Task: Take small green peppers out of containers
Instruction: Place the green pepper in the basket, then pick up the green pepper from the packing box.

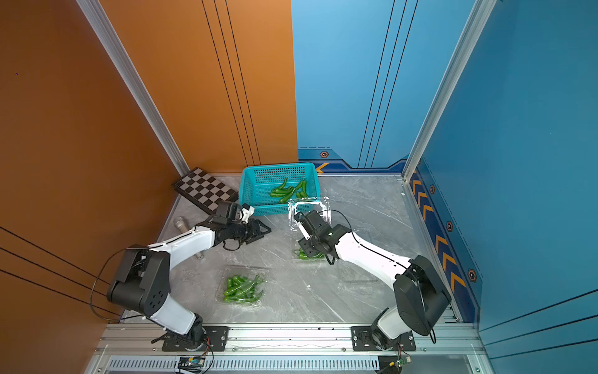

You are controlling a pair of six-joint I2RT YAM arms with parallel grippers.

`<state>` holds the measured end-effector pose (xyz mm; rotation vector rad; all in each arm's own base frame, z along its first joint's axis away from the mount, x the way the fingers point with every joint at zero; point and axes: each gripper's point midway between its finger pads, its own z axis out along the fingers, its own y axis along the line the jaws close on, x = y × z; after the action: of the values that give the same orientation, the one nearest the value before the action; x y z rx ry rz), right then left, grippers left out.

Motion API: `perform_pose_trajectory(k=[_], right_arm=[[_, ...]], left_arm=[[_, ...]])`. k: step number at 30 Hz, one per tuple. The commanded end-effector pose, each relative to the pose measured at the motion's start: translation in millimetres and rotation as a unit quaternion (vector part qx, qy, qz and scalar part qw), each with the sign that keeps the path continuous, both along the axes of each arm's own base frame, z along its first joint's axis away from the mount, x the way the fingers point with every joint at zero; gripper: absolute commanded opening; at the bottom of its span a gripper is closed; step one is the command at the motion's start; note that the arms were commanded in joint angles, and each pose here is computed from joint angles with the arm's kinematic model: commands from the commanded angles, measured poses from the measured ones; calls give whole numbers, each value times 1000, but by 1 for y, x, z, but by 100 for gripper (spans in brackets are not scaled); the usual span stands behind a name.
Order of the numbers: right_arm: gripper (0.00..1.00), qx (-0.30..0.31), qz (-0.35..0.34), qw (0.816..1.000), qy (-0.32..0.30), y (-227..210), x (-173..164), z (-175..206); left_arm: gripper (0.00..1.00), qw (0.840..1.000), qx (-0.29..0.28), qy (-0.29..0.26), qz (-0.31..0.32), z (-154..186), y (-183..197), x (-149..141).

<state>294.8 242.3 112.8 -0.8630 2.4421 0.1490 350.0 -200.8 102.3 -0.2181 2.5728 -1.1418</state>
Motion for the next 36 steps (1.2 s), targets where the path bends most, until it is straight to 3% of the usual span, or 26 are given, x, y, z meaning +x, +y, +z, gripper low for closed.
perform_pose_trajectory(k=[1, 11, 36], right_arm=[[57, -31, 9, 999, 16, -1, -9, -14], [55, -73, 23, 997, 23, 4, -1, -36], [44, -58, 5, 996, 67, -4, 27, -68]], left_arm=[[54, 1000, 6, -15, -11, 6, -5, 3], [55, 1000, 7, -14, -13, 5, -7, -3], [54, 1000, 6, -16, -9, 6, -6, -1]])
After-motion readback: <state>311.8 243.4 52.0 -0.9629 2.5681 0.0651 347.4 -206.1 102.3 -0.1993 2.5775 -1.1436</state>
